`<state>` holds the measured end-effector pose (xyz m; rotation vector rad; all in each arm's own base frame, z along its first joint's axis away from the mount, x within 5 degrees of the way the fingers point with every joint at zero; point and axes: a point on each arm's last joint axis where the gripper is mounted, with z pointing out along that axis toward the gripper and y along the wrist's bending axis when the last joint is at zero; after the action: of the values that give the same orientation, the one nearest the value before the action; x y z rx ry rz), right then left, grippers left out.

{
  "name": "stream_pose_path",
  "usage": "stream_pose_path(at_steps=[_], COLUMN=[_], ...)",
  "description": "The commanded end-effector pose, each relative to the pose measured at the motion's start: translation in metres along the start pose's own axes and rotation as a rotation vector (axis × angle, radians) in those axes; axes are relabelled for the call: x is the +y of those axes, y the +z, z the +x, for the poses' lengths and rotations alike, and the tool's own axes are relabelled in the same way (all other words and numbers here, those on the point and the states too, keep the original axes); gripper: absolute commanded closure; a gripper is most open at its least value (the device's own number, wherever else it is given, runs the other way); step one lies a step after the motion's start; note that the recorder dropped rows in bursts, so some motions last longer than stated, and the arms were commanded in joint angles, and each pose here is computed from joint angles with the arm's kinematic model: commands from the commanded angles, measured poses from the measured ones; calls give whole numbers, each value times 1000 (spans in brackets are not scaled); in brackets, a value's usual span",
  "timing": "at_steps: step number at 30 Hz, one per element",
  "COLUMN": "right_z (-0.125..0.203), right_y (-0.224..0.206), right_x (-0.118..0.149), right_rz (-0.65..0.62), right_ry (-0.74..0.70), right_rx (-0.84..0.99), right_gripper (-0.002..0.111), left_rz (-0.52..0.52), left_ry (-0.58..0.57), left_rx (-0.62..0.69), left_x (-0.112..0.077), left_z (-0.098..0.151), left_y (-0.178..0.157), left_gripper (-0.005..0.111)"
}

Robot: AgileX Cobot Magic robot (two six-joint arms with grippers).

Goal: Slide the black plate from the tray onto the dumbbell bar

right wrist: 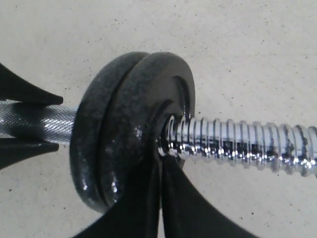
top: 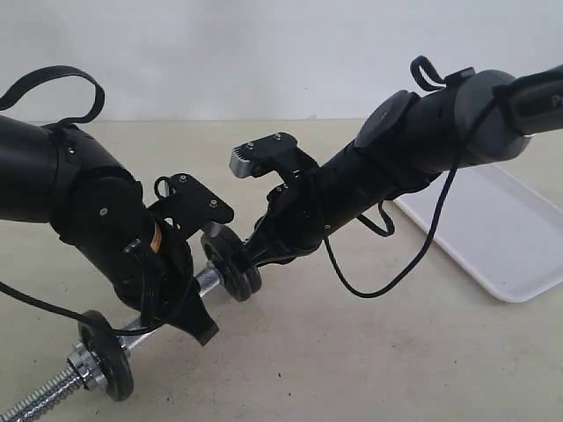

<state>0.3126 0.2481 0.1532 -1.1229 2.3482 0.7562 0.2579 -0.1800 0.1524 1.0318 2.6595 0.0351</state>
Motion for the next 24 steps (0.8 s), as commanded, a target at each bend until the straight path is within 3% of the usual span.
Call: stream_pose_path(at_steps=[1,14,24], right_z=[2,1,3], right_y=[2,2,2], right_x=[11,8,6], right_rz=[-78,-47,-33], right_ry=[-1,-12,-41], right_rx=[29,15,33], right_gripper=[109,109,109], left_rz=[32,32,50], left_ry=[-81,-305,-358], left_rx=[-754,-714,-730], left_x=[7,40,41], left_z=[-68,-60,-61], left_y=[-46,-41,-42], left_gripper=[102,102,102])
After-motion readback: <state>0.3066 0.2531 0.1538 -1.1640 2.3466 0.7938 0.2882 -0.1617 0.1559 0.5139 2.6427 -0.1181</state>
